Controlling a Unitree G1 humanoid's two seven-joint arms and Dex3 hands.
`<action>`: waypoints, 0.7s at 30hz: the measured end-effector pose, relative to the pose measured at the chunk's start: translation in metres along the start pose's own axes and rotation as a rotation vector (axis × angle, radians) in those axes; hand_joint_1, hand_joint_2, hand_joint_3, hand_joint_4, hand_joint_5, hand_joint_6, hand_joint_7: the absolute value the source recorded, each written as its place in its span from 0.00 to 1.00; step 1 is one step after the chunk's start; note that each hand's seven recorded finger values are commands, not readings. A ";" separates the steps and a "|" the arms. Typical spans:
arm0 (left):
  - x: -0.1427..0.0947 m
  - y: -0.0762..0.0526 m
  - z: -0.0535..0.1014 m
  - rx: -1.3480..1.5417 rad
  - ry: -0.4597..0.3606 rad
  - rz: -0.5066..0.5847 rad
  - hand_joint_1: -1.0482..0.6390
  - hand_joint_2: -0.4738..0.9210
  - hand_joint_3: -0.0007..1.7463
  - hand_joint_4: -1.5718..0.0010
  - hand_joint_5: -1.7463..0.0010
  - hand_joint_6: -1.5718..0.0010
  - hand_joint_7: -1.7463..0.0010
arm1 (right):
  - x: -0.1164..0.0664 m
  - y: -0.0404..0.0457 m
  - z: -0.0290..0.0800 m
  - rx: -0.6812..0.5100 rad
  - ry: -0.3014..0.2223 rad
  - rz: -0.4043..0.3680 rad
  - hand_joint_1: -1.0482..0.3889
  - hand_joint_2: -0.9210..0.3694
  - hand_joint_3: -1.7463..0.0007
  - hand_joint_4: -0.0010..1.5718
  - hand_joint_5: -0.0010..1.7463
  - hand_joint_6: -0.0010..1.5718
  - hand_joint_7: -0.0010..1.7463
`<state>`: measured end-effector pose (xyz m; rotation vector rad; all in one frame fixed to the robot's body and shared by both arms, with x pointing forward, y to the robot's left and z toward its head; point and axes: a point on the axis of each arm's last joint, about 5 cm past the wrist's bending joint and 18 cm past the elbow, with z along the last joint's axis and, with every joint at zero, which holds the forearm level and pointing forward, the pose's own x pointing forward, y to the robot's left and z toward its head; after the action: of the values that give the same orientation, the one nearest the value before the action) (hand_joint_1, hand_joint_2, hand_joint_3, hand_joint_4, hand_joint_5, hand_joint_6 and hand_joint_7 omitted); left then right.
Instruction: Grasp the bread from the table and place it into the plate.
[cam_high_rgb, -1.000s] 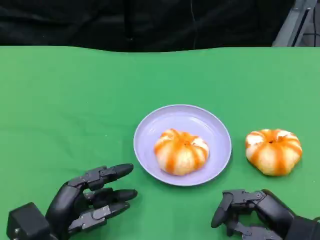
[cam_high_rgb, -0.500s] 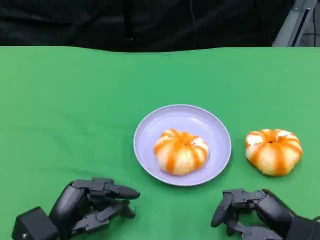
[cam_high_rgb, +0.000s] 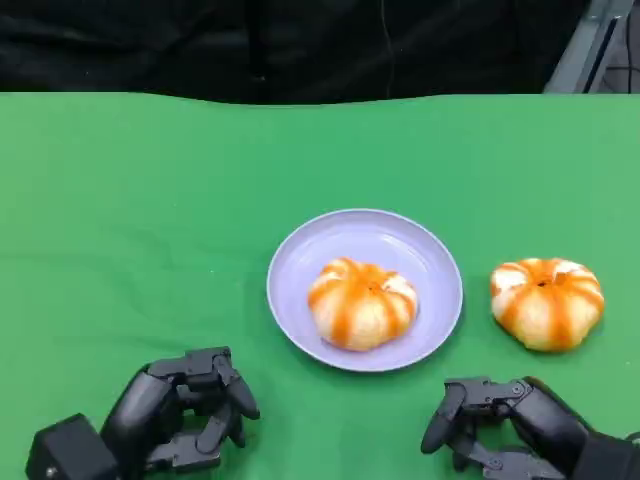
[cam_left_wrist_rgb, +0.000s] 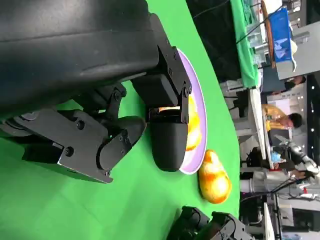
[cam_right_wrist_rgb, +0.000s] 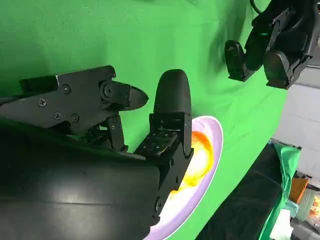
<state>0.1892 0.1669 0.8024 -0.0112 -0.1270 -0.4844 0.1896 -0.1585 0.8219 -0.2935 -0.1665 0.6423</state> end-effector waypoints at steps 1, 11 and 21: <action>0.000 0.000 0.000 0.000 0.000 -0.001 0.60 0.72 0.66 0.53 0.04 0.47 0.24 | 0.000 0.0000 0.000 0.000 0.000 0.000 0.72 0.00 0.74 0.44 0.86 0.49 0.59; 0.000 0.000 0.000 0.001 0.001 -0.003 0.60 0.73 0.63 0.53 0.05 0.47 0.26 | 0.000 -0.0001 0.000 -0.001 -0.001 0.000 0.72 0.00 0.73 0.44 0.86 0.48 0.60; -0.002 -0.003 -0.001 0.003 0.005 -0.019 0.61 0.74 0.62 0.53 0.06 0.47 0.26 | -0.003 0.0016 -0.001 0.005 0.004 0.003 0.72 0.00 0.74 0.44 0.86 0.49 0.60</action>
<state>0.1861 0.1648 0.8007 -0.0054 -0.1227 -0.5034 0.1865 -0.1592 0.8207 -0.2903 -0.1611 0.6451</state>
